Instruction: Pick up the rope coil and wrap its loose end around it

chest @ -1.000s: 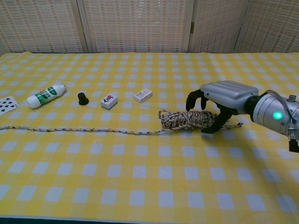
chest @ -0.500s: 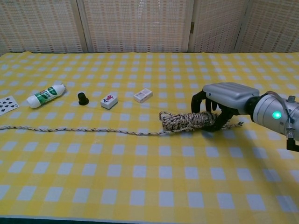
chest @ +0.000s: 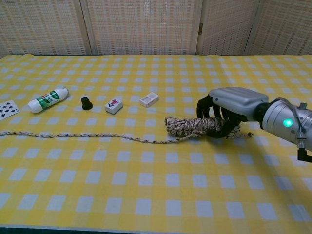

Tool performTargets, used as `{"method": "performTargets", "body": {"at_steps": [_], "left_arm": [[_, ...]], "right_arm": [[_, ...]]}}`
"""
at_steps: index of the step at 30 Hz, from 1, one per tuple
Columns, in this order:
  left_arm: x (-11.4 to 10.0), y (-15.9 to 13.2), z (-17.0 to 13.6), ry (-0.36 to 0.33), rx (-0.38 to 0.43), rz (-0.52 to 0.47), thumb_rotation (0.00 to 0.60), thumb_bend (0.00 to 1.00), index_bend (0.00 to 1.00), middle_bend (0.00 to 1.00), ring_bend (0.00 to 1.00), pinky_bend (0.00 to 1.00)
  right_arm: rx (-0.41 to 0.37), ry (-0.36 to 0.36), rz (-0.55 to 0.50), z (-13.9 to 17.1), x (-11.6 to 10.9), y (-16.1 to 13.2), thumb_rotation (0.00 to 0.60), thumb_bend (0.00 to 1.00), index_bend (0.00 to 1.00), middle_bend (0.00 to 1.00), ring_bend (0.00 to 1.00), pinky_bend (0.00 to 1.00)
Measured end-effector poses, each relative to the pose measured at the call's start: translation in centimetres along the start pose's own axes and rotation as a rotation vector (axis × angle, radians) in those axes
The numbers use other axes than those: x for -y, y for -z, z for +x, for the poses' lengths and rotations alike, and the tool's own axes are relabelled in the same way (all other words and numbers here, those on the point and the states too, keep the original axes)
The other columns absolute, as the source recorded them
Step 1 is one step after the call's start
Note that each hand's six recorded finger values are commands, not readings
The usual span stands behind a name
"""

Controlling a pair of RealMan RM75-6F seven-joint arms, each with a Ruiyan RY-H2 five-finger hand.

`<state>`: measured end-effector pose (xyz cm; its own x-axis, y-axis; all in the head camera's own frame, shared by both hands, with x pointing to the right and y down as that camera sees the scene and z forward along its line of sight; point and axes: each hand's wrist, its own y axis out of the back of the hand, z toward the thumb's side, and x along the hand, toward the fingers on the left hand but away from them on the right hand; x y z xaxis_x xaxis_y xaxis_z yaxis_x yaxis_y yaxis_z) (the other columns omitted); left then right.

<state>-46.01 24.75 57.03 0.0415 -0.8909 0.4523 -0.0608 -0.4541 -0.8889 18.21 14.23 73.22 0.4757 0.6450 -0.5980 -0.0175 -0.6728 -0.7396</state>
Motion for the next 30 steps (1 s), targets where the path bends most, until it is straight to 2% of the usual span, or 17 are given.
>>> {"method": "performTargets", "body": {"at_steps": [8,12,15,18,23,30], "left_arm": [[-0.8,-2.8,2.4,-0.028,0.118,0.0,0.6,0.15,0.19,0.12,0.13,0.0],[-1.1,-4.8,4.7,-0.049,0.188,-0.026,0.6,0.18,0.26,0.18,0.19,0.02],[-0.7,-6.1,6.2,-0.06,0.227,-0.059,0.6,0.23,0.35,0.24,0.23,0.07],[0.3,-7.1,7.5,-0.032,0.249,-0.075,0.6,0.25,0.4,0.25,0.24,0.08],[2.7,-8.5,9.3,0.031,0.257,-0.087,0.6,0.25,0.46,0.27,0.25,0.08],[5.8,-7.4,11.1,0.109,0.162,-0.066,0.6,0.3,0.5,0.27,0.24,0.08]], "right_arm": [[-0.053,0.077,-0.011,1.4,-2.9,0.5,0.6,0.76,0.65,0.54,0.59,0.55],[-0.075,0.123,0.005,2.4,-4.8,0.9,0.6,0.76,0.66,0.55,0.59,0.56],[-0.082,0.155,0.011,3.2,-6.1,1.1,0.6,0.76,0.66,0.55,0.6,0.56],[-0.082,0.174,0.013,3.9,-6.9,1.3,0.6,0.76,0.66,0.55,0.6,0.56],[-0.065,0.183,0.021,4.4,-7.4,1.9,0.6,0.76,0.66,0.55,0.6,0.56],[-0.053,0.183,0.019,4.4,-7.5,2.3,0.6,0.76,0.66,0.55,0.6,0.56]]}}
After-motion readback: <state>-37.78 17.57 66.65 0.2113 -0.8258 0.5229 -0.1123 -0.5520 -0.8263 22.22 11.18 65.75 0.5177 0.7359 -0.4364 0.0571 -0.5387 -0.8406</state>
